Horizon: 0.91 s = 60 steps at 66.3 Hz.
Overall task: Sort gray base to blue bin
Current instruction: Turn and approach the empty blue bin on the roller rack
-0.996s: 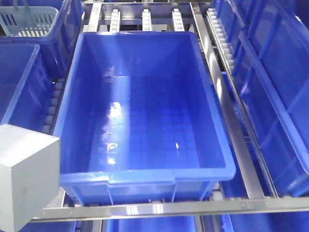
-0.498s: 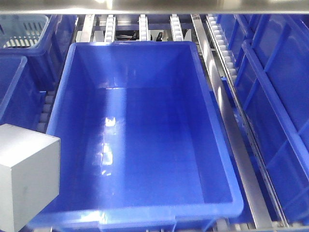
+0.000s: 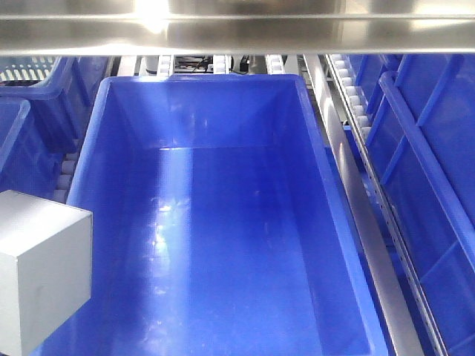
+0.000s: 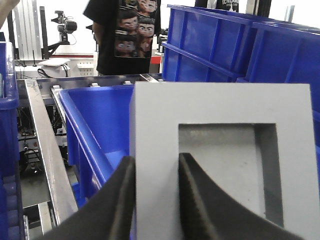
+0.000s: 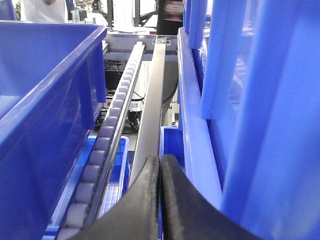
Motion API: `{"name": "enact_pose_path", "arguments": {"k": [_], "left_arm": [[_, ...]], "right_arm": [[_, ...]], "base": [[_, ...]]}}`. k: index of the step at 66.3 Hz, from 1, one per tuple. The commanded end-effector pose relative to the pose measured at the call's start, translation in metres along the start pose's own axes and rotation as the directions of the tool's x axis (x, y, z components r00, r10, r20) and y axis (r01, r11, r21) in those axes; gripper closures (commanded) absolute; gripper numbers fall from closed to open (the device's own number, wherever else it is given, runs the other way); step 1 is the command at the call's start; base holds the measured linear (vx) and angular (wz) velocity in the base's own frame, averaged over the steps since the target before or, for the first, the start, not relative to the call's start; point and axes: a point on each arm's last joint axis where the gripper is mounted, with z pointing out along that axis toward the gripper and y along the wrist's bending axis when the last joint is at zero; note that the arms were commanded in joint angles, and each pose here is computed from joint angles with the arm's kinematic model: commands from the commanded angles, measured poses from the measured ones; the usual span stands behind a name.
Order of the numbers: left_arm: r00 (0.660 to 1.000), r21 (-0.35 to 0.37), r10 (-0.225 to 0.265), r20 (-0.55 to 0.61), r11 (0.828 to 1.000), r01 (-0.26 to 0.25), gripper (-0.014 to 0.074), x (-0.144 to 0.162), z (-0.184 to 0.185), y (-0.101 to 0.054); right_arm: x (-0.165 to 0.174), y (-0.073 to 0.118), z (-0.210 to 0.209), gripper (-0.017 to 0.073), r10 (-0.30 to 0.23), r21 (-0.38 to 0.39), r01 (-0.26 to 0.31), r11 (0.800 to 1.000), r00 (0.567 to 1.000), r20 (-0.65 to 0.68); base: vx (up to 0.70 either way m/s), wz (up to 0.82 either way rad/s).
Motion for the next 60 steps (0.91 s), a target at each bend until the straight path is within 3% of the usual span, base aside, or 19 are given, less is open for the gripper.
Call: {"name": "enact_pose_path", "arguments": {"k": [1,60], "left_arm": [[0.992,0.02,-0.017,0.128,1.0,0.015,0.0599,-0.0189,-0.0014,-0.0023],[0.992,0.02,-0.017,0.128,1.0,0.015,0.0599,-0.0189,-0.0014,-0.0023]], "right_arm": [[-0.003,-0.0003,-0.0004,0.0568,-0.017,0.007,0.016,1.0,0.997,0.075],[-0.003,-0.0003,-0.0004,0.0568,-0.017,0.007,0.016,1.0,0.997,0.075]], "base": [[0.06,-0.01],[0.02,0.0]]}}
